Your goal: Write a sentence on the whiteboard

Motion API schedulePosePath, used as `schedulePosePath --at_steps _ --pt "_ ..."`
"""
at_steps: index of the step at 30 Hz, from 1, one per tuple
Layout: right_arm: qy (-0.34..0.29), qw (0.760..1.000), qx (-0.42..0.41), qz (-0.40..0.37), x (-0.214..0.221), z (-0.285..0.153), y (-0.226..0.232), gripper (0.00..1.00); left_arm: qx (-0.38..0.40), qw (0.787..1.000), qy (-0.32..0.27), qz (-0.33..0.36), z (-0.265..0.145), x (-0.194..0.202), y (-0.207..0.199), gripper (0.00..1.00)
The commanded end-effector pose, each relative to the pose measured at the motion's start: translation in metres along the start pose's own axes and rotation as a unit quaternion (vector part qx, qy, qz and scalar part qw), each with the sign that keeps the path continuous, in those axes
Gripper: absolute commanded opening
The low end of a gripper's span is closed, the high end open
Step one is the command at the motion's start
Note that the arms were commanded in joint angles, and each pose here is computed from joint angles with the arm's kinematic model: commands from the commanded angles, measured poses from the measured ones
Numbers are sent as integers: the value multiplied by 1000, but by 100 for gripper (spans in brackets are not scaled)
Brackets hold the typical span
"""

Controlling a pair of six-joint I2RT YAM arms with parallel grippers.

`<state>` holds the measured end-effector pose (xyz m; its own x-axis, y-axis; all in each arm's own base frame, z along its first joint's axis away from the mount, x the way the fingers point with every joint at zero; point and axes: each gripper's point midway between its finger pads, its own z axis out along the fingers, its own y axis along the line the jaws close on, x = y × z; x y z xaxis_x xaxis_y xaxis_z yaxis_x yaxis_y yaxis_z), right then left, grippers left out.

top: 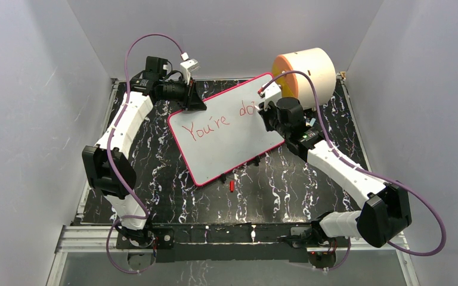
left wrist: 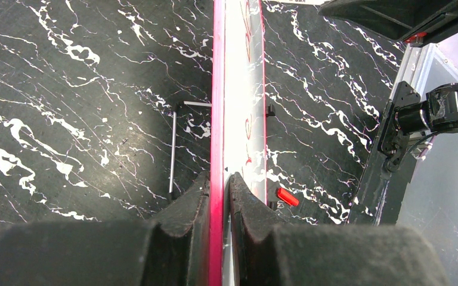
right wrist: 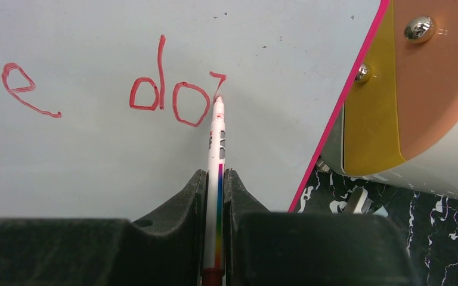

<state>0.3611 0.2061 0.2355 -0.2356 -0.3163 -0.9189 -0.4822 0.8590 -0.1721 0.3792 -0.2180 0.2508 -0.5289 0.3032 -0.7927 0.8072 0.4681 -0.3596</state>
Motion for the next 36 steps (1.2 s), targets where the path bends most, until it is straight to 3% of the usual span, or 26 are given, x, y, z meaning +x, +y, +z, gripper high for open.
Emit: schedulePosePath --at_steps 1,21,36 --pt "-38 999 1 10 -23 -2 -3 0 16 996 87 -30 21 48 -11 0" --pt "10 1000 -2 6 5 -7 -2 0 16 996 86 -30 20 48 -11 0" --pt "-18 1000 16 11 -11 -14 -11 0 15 996 86 -30 20 48 -12 0"
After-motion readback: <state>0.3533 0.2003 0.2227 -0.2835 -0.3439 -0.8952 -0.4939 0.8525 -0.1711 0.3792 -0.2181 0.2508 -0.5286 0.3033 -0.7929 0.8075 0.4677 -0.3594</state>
